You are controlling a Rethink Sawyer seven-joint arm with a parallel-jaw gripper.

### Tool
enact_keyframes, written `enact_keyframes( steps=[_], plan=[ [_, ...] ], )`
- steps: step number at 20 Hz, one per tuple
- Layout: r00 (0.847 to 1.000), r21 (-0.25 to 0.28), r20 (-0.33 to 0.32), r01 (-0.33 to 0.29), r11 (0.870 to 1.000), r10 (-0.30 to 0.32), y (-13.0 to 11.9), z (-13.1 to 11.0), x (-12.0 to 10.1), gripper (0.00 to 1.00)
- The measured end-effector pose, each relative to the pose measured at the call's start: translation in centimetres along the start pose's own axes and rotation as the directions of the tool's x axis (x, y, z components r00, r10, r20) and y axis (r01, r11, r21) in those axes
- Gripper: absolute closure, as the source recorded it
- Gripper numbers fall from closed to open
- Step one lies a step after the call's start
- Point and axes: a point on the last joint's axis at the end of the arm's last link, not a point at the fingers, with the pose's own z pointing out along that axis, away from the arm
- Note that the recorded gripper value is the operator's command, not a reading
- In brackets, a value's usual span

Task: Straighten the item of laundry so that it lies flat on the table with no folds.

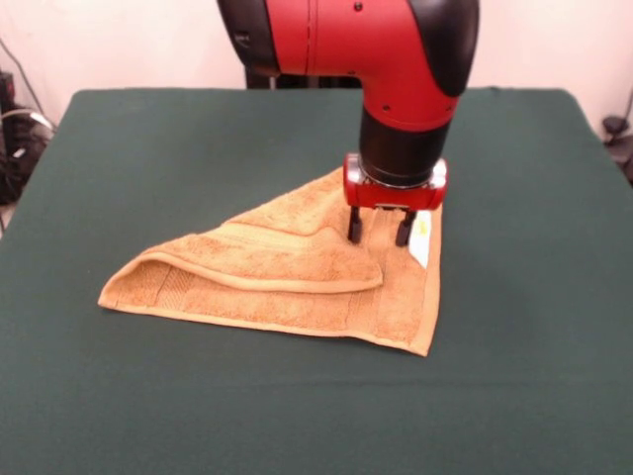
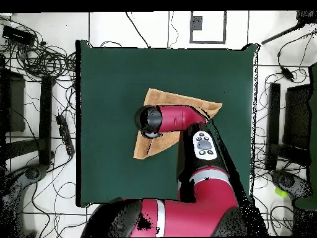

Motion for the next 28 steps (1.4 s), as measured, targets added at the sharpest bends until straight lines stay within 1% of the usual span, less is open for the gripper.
enact_keyframes(
  steps=[7, 8, 28],
  plan=[
    [1.0, 0.001, 0.001, 0.0, 1.0, 0.0, -0.06, 0.03, -0.09, 0.0],
    [1.0, 0.001, 0.002, 0.0, 1.0, 0.0, -0.08, 0.04, -0.11, 1.0],
    [1.0, 0.008, 0.005, -0.002, 1.0, 0.002, -0.29, 0.09, -0.27, 1.0]
  ],
)
